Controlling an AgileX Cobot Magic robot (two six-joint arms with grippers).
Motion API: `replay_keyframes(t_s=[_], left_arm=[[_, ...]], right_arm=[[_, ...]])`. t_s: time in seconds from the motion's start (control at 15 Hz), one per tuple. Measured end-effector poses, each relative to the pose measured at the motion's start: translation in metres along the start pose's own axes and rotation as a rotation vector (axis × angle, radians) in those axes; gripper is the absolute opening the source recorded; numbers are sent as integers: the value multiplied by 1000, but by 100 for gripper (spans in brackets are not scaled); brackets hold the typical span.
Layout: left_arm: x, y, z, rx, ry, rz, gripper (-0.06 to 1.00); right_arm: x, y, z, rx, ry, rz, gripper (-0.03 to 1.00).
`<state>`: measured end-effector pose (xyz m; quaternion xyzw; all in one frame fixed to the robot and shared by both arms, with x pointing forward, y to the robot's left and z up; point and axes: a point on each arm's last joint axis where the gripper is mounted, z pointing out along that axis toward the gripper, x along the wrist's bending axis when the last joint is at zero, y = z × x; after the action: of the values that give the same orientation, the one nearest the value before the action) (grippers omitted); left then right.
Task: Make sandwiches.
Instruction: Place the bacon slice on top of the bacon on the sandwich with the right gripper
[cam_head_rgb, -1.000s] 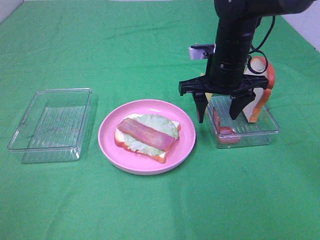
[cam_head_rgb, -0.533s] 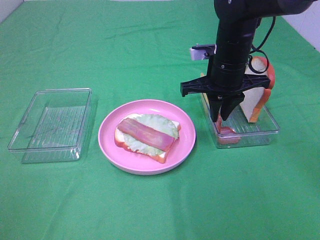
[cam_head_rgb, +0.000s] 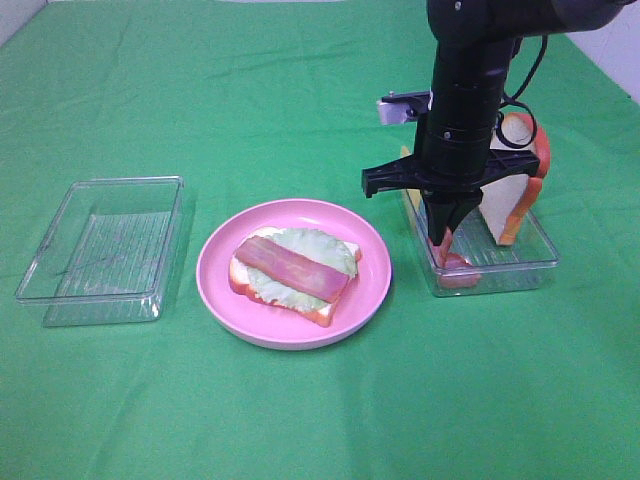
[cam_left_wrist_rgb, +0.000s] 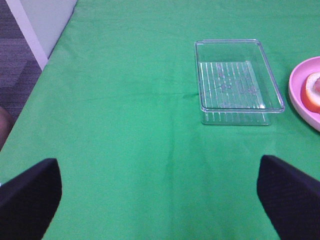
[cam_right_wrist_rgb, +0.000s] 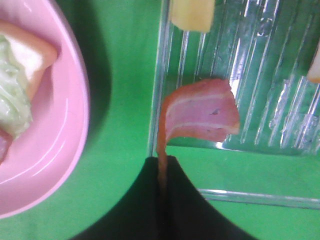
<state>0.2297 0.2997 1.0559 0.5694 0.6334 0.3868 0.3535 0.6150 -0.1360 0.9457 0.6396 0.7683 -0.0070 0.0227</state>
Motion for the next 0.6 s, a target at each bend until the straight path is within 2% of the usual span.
replay_keyframes(t_s=[0.13,0.53,0.6], left_arm=[[0,0,0,0,0,0,99],[0,0,0,0,0,0,99],[0,0,0,0,0,0,99]], right_arm=[[-1,-2,-13,-21,6,-14,2],[-10,-26,-88,-133,30,-75,2],[-9,-37,-115,-188,93,-82,2]])
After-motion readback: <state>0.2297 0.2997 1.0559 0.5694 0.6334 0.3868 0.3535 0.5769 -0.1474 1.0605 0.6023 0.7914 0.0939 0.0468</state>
